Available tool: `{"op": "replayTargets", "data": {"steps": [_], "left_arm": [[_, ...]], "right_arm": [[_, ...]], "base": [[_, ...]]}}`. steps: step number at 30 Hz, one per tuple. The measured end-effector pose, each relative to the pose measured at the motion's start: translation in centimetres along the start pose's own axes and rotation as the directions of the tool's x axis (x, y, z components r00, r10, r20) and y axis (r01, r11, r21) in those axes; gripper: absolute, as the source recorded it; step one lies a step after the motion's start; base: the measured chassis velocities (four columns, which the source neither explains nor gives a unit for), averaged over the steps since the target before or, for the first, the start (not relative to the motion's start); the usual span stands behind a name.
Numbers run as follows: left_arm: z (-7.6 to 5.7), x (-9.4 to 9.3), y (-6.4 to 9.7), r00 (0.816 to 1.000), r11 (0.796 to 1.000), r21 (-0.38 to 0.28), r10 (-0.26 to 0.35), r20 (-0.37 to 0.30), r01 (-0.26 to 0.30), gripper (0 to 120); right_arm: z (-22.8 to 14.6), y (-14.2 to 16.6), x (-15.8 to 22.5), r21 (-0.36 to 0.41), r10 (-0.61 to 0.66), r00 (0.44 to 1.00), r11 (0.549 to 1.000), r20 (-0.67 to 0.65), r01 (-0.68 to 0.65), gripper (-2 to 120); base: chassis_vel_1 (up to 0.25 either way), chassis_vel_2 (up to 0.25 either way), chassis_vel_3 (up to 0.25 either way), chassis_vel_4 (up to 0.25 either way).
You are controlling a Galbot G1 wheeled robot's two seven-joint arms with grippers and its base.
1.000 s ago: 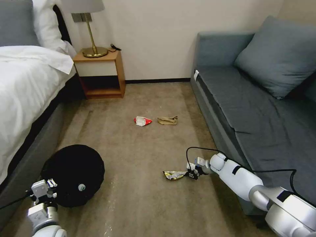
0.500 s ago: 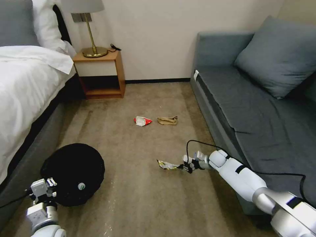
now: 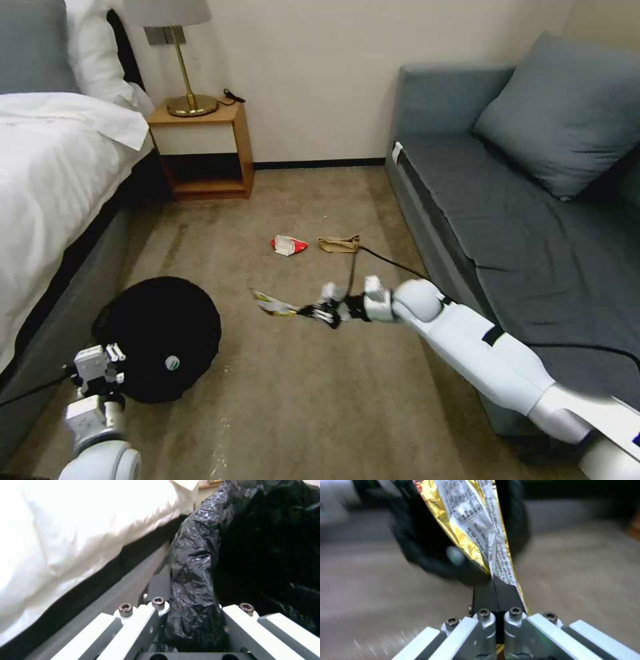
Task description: Pick up the trash bin, then pick up the garbage on the floor and place it into the trash bin.
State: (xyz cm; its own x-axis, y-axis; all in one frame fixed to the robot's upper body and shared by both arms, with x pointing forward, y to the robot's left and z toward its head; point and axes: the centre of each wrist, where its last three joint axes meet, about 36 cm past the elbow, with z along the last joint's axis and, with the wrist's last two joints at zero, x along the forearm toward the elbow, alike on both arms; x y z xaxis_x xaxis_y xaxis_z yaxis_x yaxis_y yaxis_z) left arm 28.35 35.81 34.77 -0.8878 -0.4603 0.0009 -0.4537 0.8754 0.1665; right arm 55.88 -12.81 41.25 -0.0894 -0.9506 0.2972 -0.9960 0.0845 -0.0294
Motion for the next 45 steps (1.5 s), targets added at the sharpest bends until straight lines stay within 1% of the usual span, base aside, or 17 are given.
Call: {"op": "replayTargets", "data": {"steps": [2,3,4,7,9,10,14,15,18,23,29,33,41,42,43,44,45], "left_arm": [[-0.5,-0.4,-0.5,1.0,1.0,0.004,0.005,0.015,-0.005,5],[-0.6,-0.5,-0.6,1.0,1.0,0.005,0.006,0.019,-0.006,5],[-0.6,-0.5,-0.6,1.0,1.0,0.005,0.006,0.019,-0.006,5],[-1.0,-0.6,-1.0,1.0,1.0,0.015,0.012,0.028,-0.013,5],[-1.1,-0.4,-1.2,0.999,0.999,0.025,0.019,0.028,-0.02,5],[-1.1,-0.4,-1.2,0.999,0.999,0.025,0.019,0.028,-0.02,5],[-1.4,-0.2,-1.5,0.999,0.998,0.046,0.031,0.041,-0.033,5],[-1.4,-0.2,-1.5,0.999,0.998,0.046,0.031,0.041,-0.033,5],[-1.8,0.1,-1.6,0.998,0.997,0.065,0.04,0.049,-0.044,5],[-1.7,0.4,-1.9,0.998,0.996,0.077,0.042,0.048,-0.046,5],[-1.8,0.6,-2.1,0.998,0.995,0.088,0.04,0.049,-0.044,5],[-1.9,0.8,-2.1,0.998,0.995,0.094,0.039,0.056,-0.044,5],[-1.9,1.0,-2.1,0.998,0.994,0.098,0.036,0.055,-0.041,5],[-1.9,1.0,-2.1,0.998,0.994,0.098,0.036,0.055,-0.041,5],[-1.9,1.0,-2.1,0.998,0.994,0.098,0.035,0.055,-0.04,5],[-1.9,1.0,-2.1,0.998,0.994,0.098,0.035,0.055,-0.04,5],[-1.9,1.0,-2.1,0.998,0.994,0.097,0.034,0.055,-0.039,5]], "right_arm": [[-2.6,0.4,-2.5,-0.018,-0.045,0.998,0.999,0.045,0.046,0],[-3.3,0.5,-3.4,-0.02,-0.06,0.997,0.998,0.054,0.062,0],[-3.3,0.5,-3.4,-0.02,-0.06,0.997,0.998,0.054,0.062,0],[-4.9,-0.2,-6.5,-0.026,-0.085,0.994,0.996,0.066,0.087,0],[-5.3,-0.4,-8.6,-0.034,-0.09,0.993,0.995,0.075,0.093,0],[-5.3,-0.4,-8.6,-0.034,-0.09,0.993,0.995,0.075,0.093,0],[-5.4,0.0,-11.8,-0.052,-0.1,0.991,0.993,0.089,0.105,0],[-5.4,0.0,-11.8,-0.052,-0.1,0.991,0.993,0.089,0.105,0],[-4.8,0.2,-13.7,-0.078,-0.086,0.992,0.993,0.098,0.094,0],[-5.0,0.1,-16.0,-0.098,-0.059,0.991,0.993,0.119,0.07,0],[-3.7,0.1,-17.0,-0.095,-0.034,0.995,0.995,0.098,0.044,0],[-1.9,0.7,-17.3,-0.071,-0.029,0.998,0.997,0.064,0.034,0],[-0.9,1.3,-17.7,-0.049,-0.016,0.999,0.999,0.045,0.018,0],[-0.8,1.3,-17.6,-0.048,-0.013,0.999,0.999,0.045,0.015,1],[-0.8,1.3,-17.6,-0.047,-0.011,0.999,0.999,0.045,0.013,5],[-0.8,1.3,-17.6,-0.047,-0.011,0.999,0.999,0.045,0.013,5],[-0.8,1.2,-17.5,-0.047,-0.009,0.999,0.999,0.044,0.011,10]], "base": [[0.0,0.0,0.0,0.0],[0.0,0.0,0.0,0.0],[0.0,0.0,0.0,0.0],[0.0,0.0,0.0,0.0],[0.0,0.0,0.0,0.0],[0.0,0.0,0.0,0.0],[0.0,0.0,0.0,0.0],[0.0,0.0,0.0,0.0],[0.0,0.0,0.0,0.0],[0.0,0.0,0.0,0.0],[0.0,0.0,0.0,0.0],[0.0,0.0,0.0,0.0],[0.0,0.0,0.0,0.0],[0.0,0.0,0.0,0.0],[0.0,0.0,0.0,0.0],[0.0,0.0,0.0,0.0],[0.0,0.0,0.0,0.0]]}}
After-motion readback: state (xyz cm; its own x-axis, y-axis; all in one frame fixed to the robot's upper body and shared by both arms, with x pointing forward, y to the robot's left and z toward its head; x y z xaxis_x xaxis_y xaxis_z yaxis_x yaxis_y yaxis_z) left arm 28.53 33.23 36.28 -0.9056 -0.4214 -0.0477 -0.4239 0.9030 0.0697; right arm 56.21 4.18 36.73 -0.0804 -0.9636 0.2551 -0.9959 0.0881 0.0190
